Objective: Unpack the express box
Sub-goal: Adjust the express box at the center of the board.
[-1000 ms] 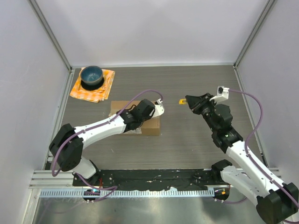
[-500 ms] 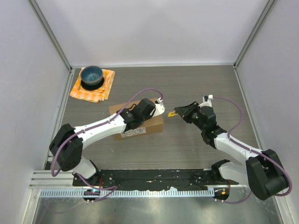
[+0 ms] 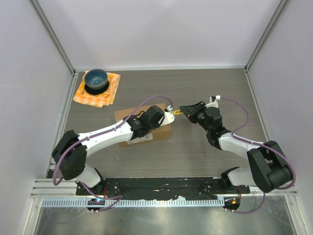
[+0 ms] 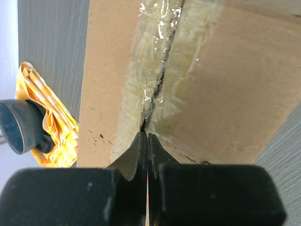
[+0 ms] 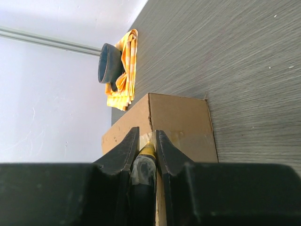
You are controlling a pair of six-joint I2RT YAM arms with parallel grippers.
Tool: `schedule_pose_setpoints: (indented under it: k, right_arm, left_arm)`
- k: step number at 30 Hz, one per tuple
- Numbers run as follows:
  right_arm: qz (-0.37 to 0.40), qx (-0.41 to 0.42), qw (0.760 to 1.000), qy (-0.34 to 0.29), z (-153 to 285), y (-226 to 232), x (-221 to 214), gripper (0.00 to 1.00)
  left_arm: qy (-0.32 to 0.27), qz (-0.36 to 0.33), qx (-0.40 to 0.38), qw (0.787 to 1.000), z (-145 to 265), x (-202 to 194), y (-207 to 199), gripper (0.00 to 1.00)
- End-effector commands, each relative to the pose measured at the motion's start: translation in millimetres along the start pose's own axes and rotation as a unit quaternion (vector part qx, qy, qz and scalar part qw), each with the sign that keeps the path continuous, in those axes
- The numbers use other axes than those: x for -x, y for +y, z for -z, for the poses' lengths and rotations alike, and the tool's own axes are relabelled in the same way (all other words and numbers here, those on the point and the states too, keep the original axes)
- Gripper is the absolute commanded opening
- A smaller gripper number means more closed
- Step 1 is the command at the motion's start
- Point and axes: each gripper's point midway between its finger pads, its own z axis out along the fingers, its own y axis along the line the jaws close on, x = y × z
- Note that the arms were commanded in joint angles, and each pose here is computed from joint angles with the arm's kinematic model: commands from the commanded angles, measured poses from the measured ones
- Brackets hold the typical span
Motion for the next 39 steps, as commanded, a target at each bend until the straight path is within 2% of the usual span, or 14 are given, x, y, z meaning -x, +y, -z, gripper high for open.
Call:
schedule_pose_setpoints:
  k: [1,7,8,10,12,15,17,19,23,28,35,36,37,39]
  right_arm:
    - [-0.005,0.055,0.998,-0.029,-7,35,18,0.01]
    - [0.003,0.053,0.998,-0.032,-18,32,19,0.01]
    - [0.004,0.05,0.998,-0.032,-19,30,18,0.01]
    - [0.013,0.043,0.998,-0.04,-24,26,21,0.01]
    - [0.02,0.038,0.997,-0.056,-26,24,30,0.01]
    - [0.043,0.034,0.993,-0.1,-34,31,57,0.01]
    - [0.056,0.028,0.993,-0.1,-48,27,62,0.01]
    - [0.058,0.053,0.991,-0.11,-62,45,72,0.01]
    - [0.024,0.091,0.992,-0.08,-103,47,61,0.01]
    - [-0.039,0.157,0.987,-0.007,-154,41,25,0.01]
    - [-0.011,0.177,0.983,0.043,-171,50,-13,0.01]
    - [-0.01,0.178,0.983,0.048,-172,50,-16,0.01]
    - [-0.011,0.175,0.983,0.052,-173,47,-20,0.01]
    - [-0.01,0.177,0.983,0.057,-173,46,-24,0.01]
  left_arm:
    - [-0.028,0.011,0.003,1.0,13,15,8,0.0]
    - [-0.035,0.014,0.016,0.999,14,22,13,0.0]
    - [-0.036,0.007,0.02,0.999,13,25,12,0.04]
    - [-0.041,-0.005,0.046,0.998,11,32,18,0.18]
    - [-0.047,-0.021,0.051,0.997,10,41,18,0.21]
    - [-0.064,-0.013,0.03,0.997,18,54,16,0.24]
    - [-0.067,-0.017,-0.006,0.998,23,56,7,0.25]
    - [-0.069,-0.018,-0.028,0.997,30,58,2,0.25]
    - [-0.071,-0.035,-0.011,0.997,28,58,6,0.26]
    - [-0.08,-0.042,0.018,0.996,14,61,9,0.28]
    - [-0.088,-0.043,0.046,0.994,0,64,14,0.31]
    - [-0.091,-0.04,0.047,0.994,-2,65,15,0.34]
    - [-0.091,-0.04,0.047,0.994,-4,64,14,0.45]
    - [-0.088,-0.042,0.049,0.994,-11,61,14,0.48]
